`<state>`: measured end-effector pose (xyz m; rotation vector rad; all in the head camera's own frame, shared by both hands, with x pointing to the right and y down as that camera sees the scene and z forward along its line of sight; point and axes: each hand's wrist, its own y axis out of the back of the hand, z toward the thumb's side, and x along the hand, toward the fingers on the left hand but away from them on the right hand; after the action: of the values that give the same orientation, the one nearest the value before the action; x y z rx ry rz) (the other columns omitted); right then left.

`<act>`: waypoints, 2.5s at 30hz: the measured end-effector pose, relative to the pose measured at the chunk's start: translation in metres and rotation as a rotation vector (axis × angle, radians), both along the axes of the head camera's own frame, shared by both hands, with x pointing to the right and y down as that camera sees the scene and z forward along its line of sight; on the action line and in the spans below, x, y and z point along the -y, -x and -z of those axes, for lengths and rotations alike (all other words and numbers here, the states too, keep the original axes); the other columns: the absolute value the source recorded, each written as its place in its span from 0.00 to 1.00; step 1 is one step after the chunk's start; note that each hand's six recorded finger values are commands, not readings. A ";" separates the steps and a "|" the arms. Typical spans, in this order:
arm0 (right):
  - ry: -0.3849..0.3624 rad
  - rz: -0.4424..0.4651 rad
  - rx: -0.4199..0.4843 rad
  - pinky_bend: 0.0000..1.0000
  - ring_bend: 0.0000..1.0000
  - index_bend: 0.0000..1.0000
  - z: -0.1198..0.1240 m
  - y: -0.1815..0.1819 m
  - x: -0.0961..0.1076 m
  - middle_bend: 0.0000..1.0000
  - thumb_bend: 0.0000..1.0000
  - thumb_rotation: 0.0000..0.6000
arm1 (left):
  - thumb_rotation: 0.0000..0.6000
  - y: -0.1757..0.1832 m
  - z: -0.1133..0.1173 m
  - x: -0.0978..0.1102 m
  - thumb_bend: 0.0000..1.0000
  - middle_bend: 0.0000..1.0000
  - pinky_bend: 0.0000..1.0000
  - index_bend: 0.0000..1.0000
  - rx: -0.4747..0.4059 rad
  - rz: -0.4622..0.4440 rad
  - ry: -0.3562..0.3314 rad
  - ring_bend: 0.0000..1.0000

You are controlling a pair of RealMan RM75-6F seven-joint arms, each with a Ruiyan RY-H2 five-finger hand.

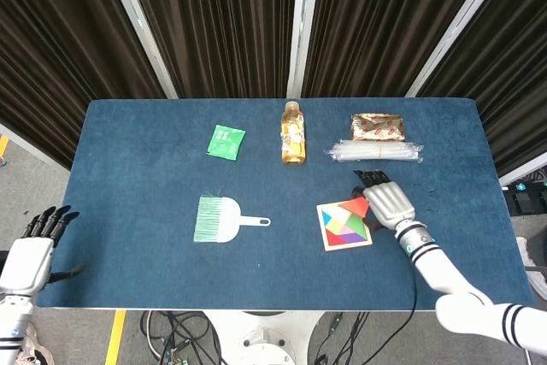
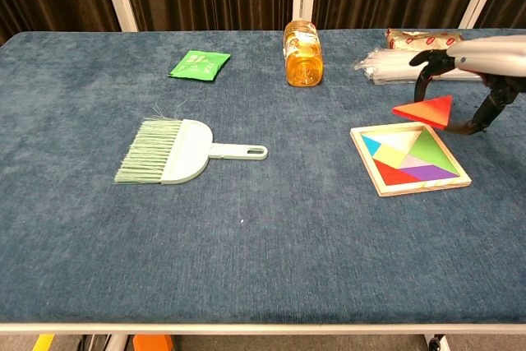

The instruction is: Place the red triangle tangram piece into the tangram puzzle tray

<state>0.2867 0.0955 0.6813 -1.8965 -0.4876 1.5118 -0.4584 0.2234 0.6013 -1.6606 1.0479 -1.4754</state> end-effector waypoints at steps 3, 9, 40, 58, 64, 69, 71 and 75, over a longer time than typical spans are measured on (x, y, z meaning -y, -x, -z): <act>0.002 -0.020 -0.016 0.00 0.00 0.49 -0.005 0.005 -0.007 0.00 0.23 1.00 | 1.00 0.003 -0.001 -0.001 0.00 0.09 0.12 0.16 -0.004 0.003 0.004 0.02; -0.008 -0.068 -0.028 0.00 0.00 0.50 -0.010 0.013 -0.016 0.00 0.23 1.00 | 1.00 0.008 -0.003 -0.001 0.00 0.09 0.12 0.16 -0.015 0.013 0.009 0.02; 0.037 -0.139 -0.066 0.00 0.00 0.52 -0.021 0.039 -0.015 0.00 0.23 1.00 | 1.00 0.019 0.001 -0.002 0.00 0.09 0.12 0.16 -0.026 0.034 0.007 0.02; 0.049 -0.143 -0.073 0.00 0.00 0.52 -0.024 0.041 -0.018 0.00 0.23 1.00 | 1.00 0.021 -0.001 -0.003 0.00 0.09 0.12 0.16 -0.028 0.041 0.013 0.02; 0.055 -0.139 -0.072 0.00 0.00 0.52 -0.025 0.042 -0.019 0.00 0.23 1.00 | 1.00 0.022 0.000 -0.003 0.00 0.09 0.12 0.16 -0.029 0.042 0.009 0.02; 0.053 -0.138 -0.069 0.00 0.00 0.52 -0.026 0.043 -0.019 0.00 0.23 1.00 | 1.00 0.022 0.000 -0.004 0.00 0.09 0.12 0.16 -0.028 0.043 0.009 0.02; 0.051 -0.138 -0.067 0.00 0.00 0.52 -0.025 0.044 -0.019 0.00 0.23 1.00 | 1.00 0.022 0.000 -0.003 0.00 0.09 0.12 0.16 -0.029 0.043 0.009 0.02; 0.052 -0.139 -0.063 0.00 0.00 0.52 -0.025 0.045 -0.019 0.00 0.23 1.00 | 1.00 0.023 0.001 -0.003 0.00 0.09 0.12 0.16 -0.028 0.044 0.008 0.02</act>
<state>0.2419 0.1148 0.7065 -1.8812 -0.5659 1.6835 -0.4811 0.2267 0.6008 -1.6779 1.1015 -1.4901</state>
